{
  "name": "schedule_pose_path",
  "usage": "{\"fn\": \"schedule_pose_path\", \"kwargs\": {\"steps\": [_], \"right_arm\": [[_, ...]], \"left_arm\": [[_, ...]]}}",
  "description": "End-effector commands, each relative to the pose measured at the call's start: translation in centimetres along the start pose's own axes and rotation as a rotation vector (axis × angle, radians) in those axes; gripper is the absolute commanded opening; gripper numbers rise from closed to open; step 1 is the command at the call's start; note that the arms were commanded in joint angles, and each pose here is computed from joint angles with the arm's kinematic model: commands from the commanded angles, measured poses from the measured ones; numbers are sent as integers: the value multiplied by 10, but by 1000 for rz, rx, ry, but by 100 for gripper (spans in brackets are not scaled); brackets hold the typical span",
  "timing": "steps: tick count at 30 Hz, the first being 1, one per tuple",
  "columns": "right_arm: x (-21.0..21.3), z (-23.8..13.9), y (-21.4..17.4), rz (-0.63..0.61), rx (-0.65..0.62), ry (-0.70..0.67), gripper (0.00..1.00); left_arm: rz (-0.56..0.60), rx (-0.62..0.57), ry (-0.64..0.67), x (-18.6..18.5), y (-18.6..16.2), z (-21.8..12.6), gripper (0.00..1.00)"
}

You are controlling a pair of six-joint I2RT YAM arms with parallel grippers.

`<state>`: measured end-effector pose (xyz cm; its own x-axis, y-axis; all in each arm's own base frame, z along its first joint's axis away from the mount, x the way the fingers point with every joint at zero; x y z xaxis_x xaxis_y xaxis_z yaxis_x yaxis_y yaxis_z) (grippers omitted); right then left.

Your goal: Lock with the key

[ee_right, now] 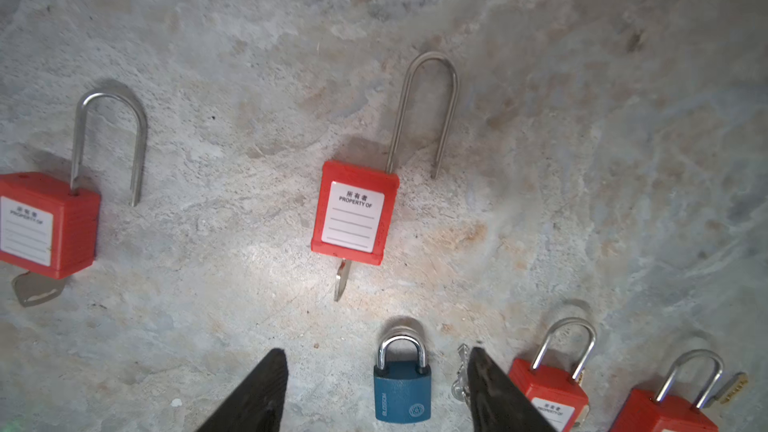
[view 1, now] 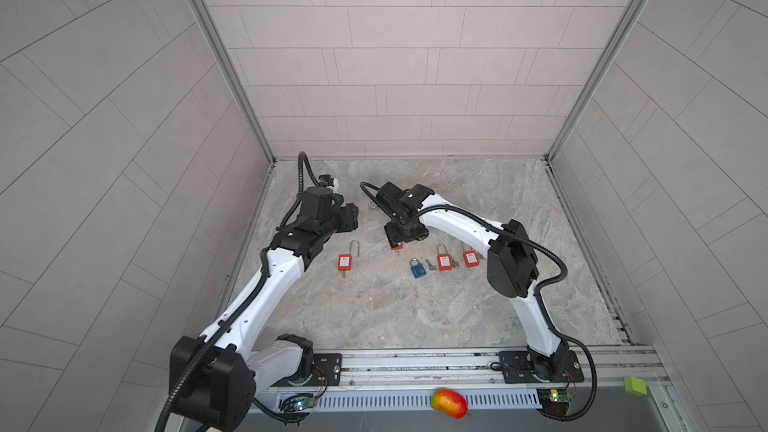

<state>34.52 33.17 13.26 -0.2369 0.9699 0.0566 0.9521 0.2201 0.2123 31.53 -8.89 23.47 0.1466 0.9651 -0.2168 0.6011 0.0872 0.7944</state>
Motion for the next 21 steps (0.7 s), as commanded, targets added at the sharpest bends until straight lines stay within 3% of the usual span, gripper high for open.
{"fn": "schedule_pose_path", "kwargs": {"steps": [1,8,21], "right_arm": [[-2,4,-5,-1,63,-19,70],[3,25,2,20,98,-13,71],[4,59,15,60,106,-21,60]], "left_arm": [[18,-116,-1,1,14,-10,85],[-22,-173,32,9,7,-17,97],[-28,-95,17,8,-5,-10,100]]}}
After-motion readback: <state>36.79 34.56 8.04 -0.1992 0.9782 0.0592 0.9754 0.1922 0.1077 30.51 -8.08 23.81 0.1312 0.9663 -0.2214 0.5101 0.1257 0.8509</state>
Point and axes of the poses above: each gripper's point midway between its finger pads, its own z axis out along the fingers, its own x axis along the line the jaws close on, y = z × x, the point moved 4 cm from there along -z, back along the fingers, and after that the axes turned 4 degrees about z, right-handed, at the moved point
